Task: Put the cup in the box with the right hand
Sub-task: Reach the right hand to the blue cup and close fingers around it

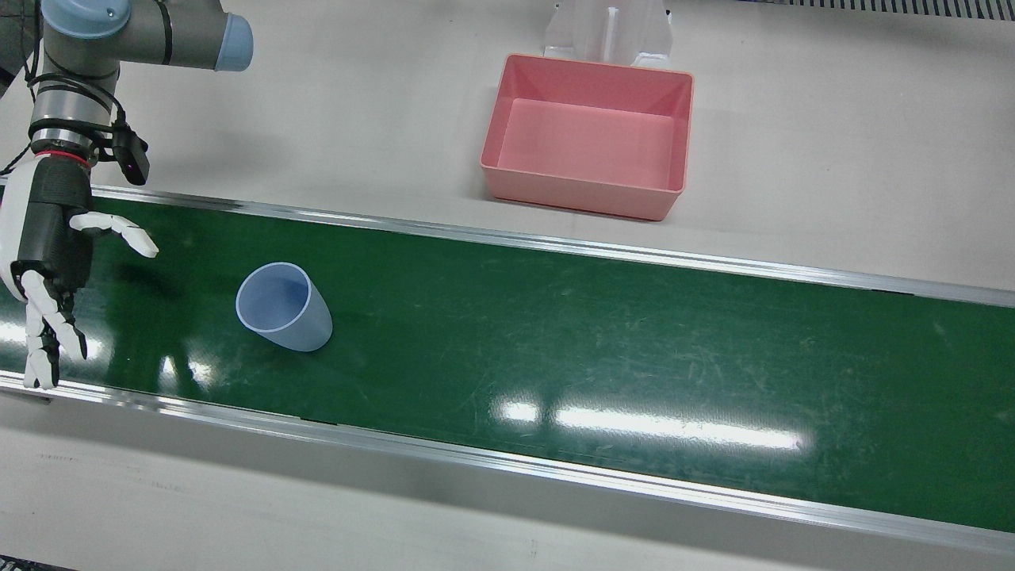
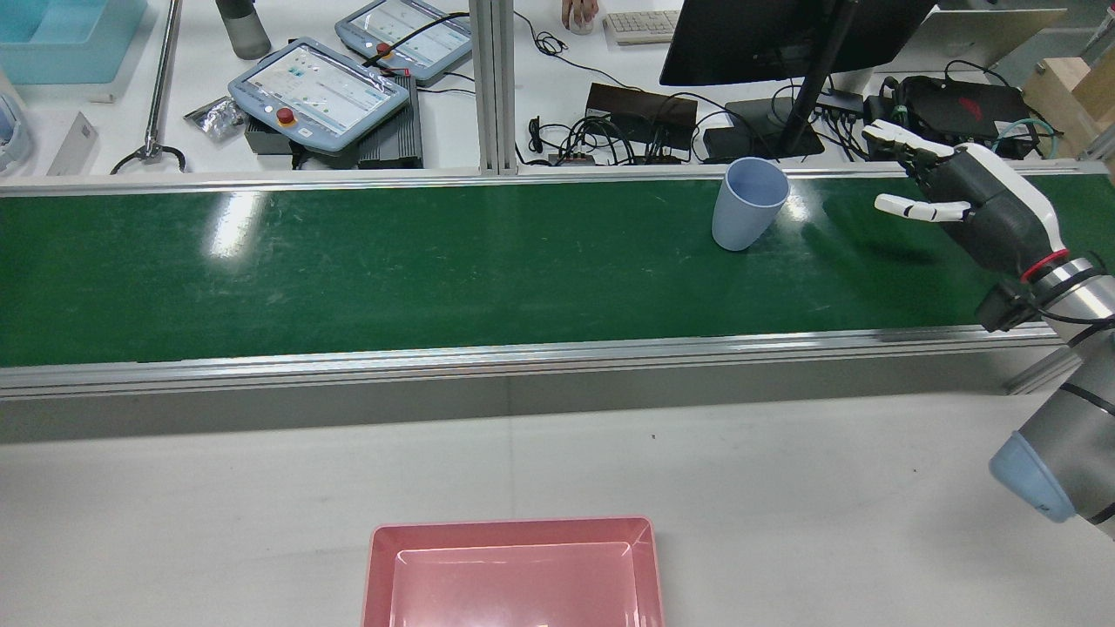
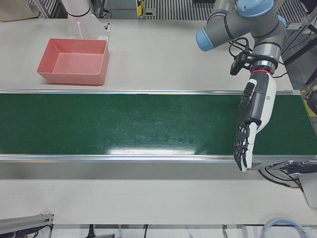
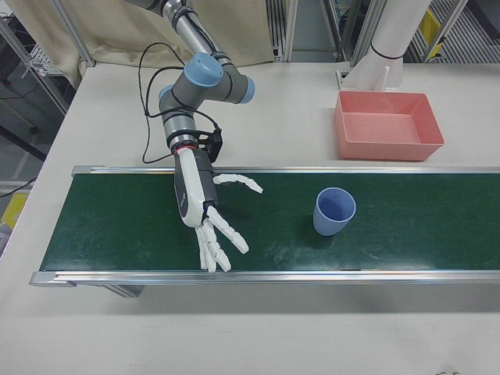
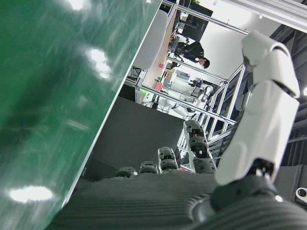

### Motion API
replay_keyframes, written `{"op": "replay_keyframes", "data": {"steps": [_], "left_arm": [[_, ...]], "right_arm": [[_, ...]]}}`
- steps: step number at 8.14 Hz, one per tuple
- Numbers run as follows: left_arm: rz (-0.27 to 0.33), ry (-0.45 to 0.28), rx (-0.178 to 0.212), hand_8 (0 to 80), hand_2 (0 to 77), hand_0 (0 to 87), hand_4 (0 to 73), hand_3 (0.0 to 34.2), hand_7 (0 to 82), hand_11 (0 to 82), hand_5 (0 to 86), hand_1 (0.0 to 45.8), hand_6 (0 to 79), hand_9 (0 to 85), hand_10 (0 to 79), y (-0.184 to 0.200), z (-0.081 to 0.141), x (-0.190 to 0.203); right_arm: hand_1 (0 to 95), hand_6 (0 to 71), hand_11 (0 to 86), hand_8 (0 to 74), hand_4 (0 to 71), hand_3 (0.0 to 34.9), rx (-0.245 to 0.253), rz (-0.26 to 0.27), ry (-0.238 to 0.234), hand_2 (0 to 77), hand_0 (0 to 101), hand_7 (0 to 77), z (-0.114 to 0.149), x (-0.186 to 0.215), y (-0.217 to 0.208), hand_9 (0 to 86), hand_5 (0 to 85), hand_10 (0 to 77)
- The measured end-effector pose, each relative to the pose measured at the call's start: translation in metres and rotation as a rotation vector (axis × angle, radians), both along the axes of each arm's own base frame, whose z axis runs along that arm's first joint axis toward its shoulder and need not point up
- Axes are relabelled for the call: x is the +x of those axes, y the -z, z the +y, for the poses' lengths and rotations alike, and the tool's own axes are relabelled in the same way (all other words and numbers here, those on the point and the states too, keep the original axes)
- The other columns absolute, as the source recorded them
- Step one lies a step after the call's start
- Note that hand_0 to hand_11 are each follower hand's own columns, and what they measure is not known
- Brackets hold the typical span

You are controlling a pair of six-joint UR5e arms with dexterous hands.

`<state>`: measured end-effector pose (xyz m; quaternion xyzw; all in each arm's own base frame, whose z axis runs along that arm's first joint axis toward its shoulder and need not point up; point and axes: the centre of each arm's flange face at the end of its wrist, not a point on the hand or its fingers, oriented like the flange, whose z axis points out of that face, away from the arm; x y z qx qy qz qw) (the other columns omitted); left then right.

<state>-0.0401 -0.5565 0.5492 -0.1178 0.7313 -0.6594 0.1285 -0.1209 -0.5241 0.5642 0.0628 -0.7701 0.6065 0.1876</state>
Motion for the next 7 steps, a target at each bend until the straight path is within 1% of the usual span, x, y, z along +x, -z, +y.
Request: {"op": "replay_keyframes", "data": {"steps": [3, 6, 7], "left_arm": [[0.000, 0.000, 0.000, 0.0, 1.1, 0.0, 1.1, 0.0, 0.5, 0.0, 0.5, 0.5, 0.5, 0.0, 0.0, 0.000, 0.000, 0.000], [0.000, 0.001, -0.001, 0.0, 1.1, 0.0, 1.1, 0.0, 0.5, 0.0, 0.0, 0.5, 0.5, 0.0, 0.0, 0.000, 0.000, 0.000], [0.000, 0.001, -0.001, 0.0, 1.1, 0.0, 1.1, 0.0, 0.5, 0.0, 0.0, 0.5, 0.5, 0.0, 0.0, 0.000, 0.000, 0.000]], "right_arm": [[17.5, 3.8, 0.5, 0.5, 1.6, 0.0, 0.007, -0.003, 0.032, 24.0, 45, 13.1, 0.002, -0.018, 0.004, 4.4, 3.3, 0.5], [17.5, 3.8, 0.5, 1.1, 0.0, 0.0, 0.023, -0.012, 0.069, 24.0, 45, 12.5, 0.008, -0.038, 0.013, 4.4, 2.7, 0.5], [14.7, 3.8, 0.5, 1.1, 0.0, 0.0, 0.026, -0.014, 0.072, 22.4, 45, 10.9, 0.009, -0.040, 0.015, 4.4, 2.7, 0.5]]}}
